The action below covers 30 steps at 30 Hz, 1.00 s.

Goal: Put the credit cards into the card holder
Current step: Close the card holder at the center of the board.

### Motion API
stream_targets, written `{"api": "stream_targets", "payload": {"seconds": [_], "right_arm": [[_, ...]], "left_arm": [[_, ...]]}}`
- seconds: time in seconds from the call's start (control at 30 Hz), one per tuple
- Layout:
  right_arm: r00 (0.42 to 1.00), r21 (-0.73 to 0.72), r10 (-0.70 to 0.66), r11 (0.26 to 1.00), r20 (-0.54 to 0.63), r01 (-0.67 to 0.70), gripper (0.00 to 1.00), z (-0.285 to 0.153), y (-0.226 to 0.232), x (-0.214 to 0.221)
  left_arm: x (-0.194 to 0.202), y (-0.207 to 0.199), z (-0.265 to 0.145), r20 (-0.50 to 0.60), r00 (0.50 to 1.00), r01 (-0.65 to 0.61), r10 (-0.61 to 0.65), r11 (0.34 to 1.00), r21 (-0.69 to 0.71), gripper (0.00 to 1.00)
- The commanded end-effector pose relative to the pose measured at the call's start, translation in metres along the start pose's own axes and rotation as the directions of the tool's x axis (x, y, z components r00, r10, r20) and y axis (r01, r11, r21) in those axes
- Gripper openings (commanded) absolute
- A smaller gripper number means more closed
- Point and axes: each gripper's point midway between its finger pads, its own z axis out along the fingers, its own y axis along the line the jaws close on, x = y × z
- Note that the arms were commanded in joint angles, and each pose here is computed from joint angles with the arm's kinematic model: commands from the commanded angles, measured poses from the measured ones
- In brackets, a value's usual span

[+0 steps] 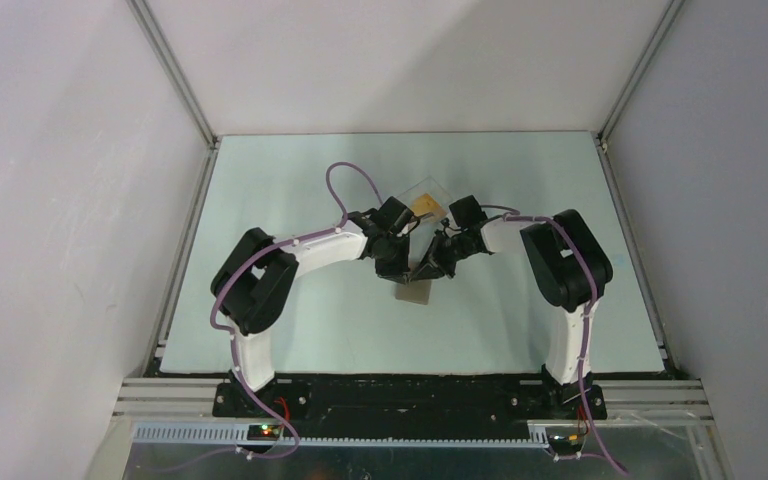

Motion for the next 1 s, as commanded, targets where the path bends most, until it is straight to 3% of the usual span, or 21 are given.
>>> {"api": "stream_targets", "payload": {"seconds": [0.0, 0.17, 0.3, 0.63, 0.97], "right_arm": [[0.999, 0.071, -0.029, 0.997, 0.019, 0.028, 0.0, -0.01, -0.01, 0.005], [0.999, 0.082, -0.041, 0.996, 0.011, 0.04, 0.0, -0.01, -0.013, 0.007], [0.999, 0.081, -0.046, 0.996, 0.01, 0.045, 0.0, -0.011, -0.012, 0.008], [1.0, 0.127, -0.027, 0.991, -0.006, 0.028, 0.0, -0.004, -0.031, 0.01], [1.0, 0.157, 0.002, 0.988, -0.004, -0.001, 0.0, -0.003, -0.041, 0.008]], "left_arm": [[-0.008, -0.006, -0.011, 0.036, 0.999, -0.035, 0.034, 0.999, 0.035, 0.07], [-0.021, -0.009, -0.028, 0.069, 0.998, -0.015, 0.006, 0.992, 0.126, 0.23], [-0.028, -0.014, -0.035, 0.093, 0.996, -0.018, 0.004, 0.989, 0.149, 0.26], [-0.018, -0.025, -0.012, 0.059, 0.998, -0.026, 0.019, 0.993, 0.115, 0.21], [-0.011, -0.023, -0.004, 0.048, 0.998, -0.03, 0.026, 0.996, 0.087, 0.06]]}}
